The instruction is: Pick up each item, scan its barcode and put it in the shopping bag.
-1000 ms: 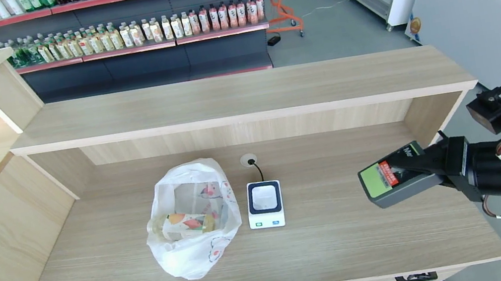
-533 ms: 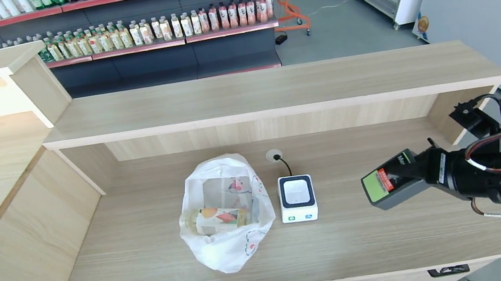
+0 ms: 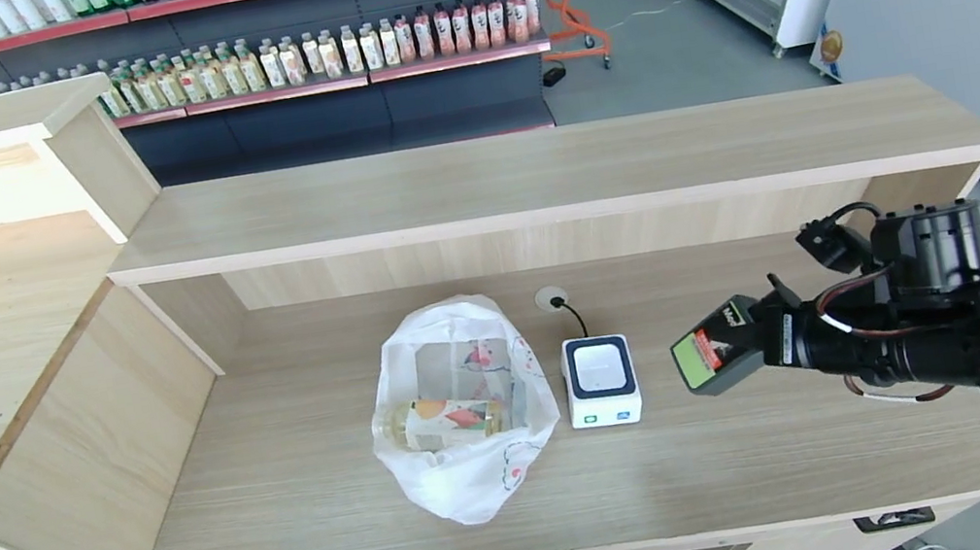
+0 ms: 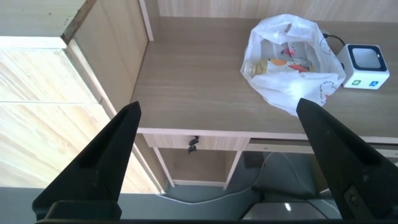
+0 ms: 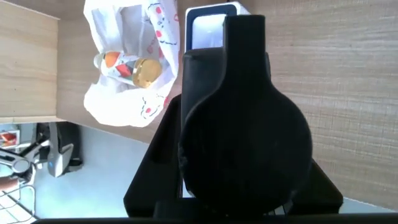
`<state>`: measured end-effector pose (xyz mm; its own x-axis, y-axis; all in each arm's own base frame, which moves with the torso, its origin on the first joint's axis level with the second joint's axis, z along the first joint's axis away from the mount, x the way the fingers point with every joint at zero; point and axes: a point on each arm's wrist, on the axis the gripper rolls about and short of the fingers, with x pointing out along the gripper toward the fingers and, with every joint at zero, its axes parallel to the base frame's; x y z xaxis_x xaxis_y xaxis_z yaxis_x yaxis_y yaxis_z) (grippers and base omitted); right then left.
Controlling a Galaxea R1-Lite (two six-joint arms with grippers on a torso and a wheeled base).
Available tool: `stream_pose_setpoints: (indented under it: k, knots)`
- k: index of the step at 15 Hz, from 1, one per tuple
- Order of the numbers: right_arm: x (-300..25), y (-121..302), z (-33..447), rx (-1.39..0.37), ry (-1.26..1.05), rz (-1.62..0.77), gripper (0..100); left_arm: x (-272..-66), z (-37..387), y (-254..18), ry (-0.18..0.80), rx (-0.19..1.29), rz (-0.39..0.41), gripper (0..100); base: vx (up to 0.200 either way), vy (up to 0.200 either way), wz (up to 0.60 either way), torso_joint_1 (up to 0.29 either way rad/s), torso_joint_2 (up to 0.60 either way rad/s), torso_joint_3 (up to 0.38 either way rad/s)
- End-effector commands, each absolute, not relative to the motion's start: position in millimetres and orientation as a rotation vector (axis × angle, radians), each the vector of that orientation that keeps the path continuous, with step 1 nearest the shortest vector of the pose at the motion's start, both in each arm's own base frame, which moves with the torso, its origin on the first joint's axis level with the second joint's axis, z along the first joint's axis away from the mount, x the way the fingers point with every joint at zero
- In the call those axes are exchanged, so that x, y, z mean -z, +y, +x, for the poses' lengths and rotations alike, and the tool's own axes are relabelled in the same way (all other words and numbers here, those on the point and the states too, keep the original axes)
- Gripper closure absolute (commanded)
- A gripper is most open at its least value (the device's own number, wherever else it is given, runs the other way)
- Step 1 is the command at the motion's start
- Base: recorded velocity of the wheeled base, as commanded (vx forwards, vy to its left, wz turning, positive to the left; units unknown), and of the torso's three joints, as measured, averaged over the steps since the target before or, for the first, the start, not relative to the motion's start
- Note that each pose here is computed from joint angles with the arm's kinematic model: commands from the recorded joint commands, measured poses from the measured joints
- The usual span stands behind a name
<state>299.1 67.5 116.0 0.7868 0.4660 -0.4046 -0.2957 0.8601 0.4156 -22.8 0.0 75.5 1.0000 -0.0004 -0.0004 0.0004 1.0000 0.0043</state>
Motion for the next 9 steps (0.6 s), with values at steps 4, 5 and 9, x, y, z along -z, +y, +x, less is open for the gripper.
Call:
stream_pose_setpoints:
  k: [4,5,9]
  knots:
    - [-72,83,337,-0.452,0.524,0.310,100,-75,-23,0,0.000,0.000,0.005,0,0.000,0.000,0.00,0.000,0.00,0.000]
    - [-69,85,341,-0.456,0.528,0.310,100,-75,-23,0,0.000,0.000,0.005,0,0.000,0.000,0.00,0.000,0.00,0.000]
    - [-61,94,360,-0.511,0.503,0.317,100,-75,-23,0,0.000,0.000,0.006,0,0.000,0.000,0.00,0.000,0.00,0.000]
